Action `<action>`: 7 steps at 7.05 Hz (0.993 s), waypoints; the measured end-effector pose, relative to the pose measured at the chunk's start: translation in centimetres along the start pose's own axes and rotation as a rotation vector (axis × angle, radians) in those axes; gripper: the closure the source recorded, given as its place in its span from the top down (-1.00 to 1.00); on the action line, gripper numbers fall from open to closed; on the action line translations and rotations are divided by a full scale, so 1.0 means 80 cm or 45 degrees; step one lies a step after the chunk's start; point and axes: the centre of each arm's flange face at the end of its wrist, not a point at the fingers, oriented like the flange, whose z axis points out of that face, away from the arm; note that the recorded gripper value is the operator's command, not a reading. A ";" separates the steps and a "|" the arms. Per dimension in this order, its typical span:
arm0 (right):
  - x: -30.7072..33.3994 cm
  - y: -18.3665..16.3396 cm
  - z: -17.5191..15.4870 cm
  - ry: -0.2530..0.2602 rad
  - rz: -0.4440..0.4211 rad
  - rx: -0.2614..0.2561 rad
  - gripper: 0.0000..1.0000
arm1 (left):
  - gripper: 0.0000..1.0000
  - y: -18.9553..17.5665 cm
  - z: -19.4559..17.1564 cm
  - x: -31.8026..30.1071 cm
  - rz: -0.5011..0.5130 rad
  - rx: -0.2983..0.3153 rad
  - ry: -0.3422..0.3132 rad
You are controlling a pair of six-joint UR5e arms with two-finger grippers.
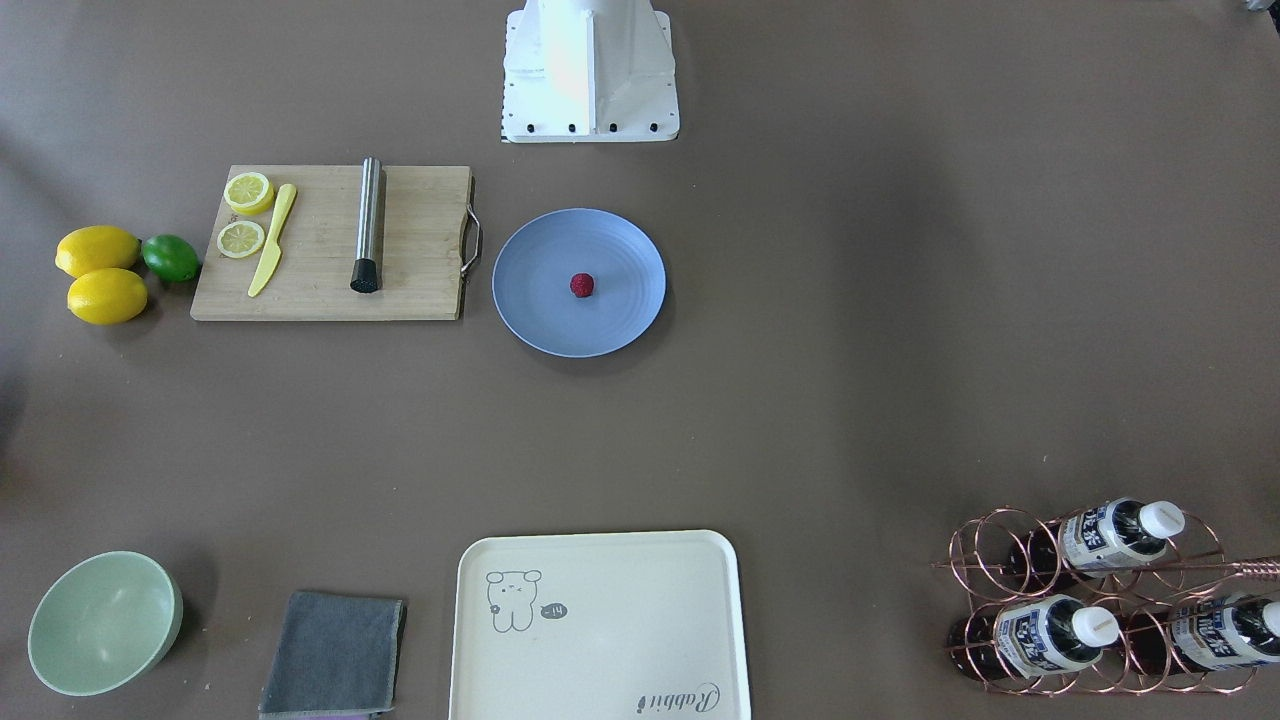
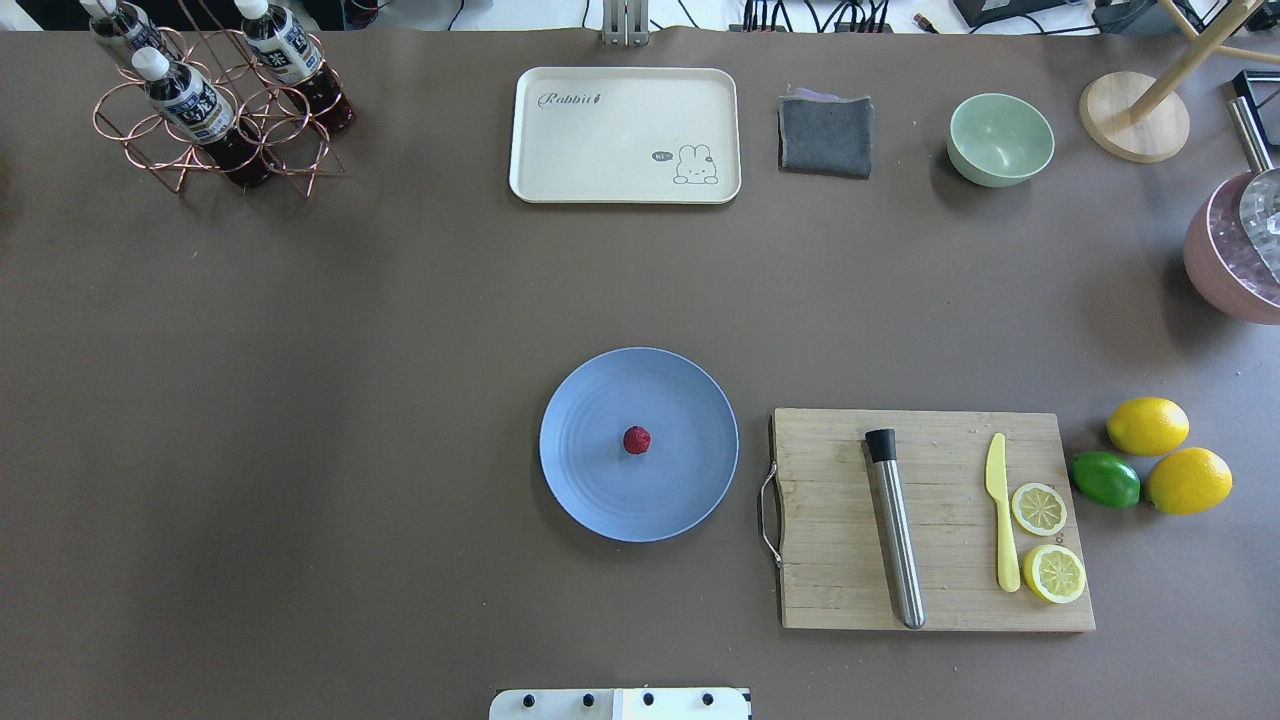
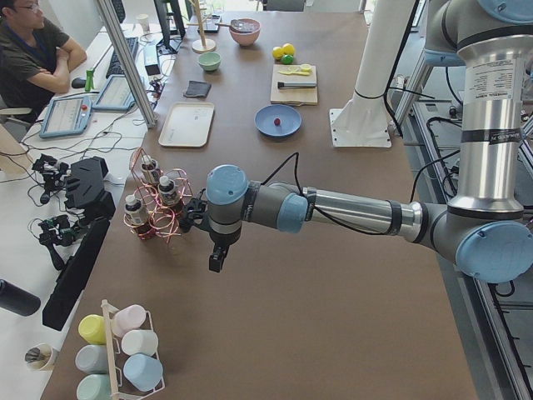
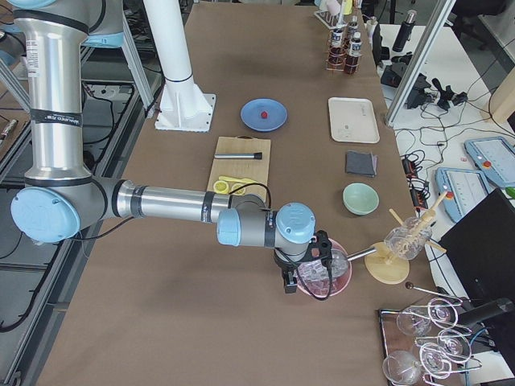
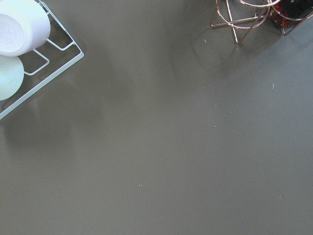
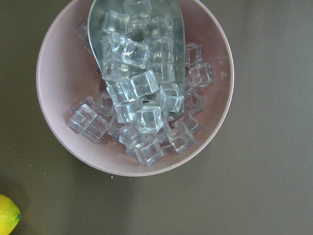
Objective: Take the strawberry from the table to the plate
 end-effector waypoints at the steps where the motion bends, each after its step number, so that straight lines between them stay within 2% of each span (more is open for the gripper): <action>1: 0.001 0.001 0.000 0.000 0.003 0.001 1.00 | 0.94 0.000 0.001 0.000 -0.001 -0.002 -0.001; 7: 0.003 0.005 -0.001 0.000 0.009 0.001 1.00 | 0.94 0.002 0.002 -0.002 -0.002 -0.004 -0.002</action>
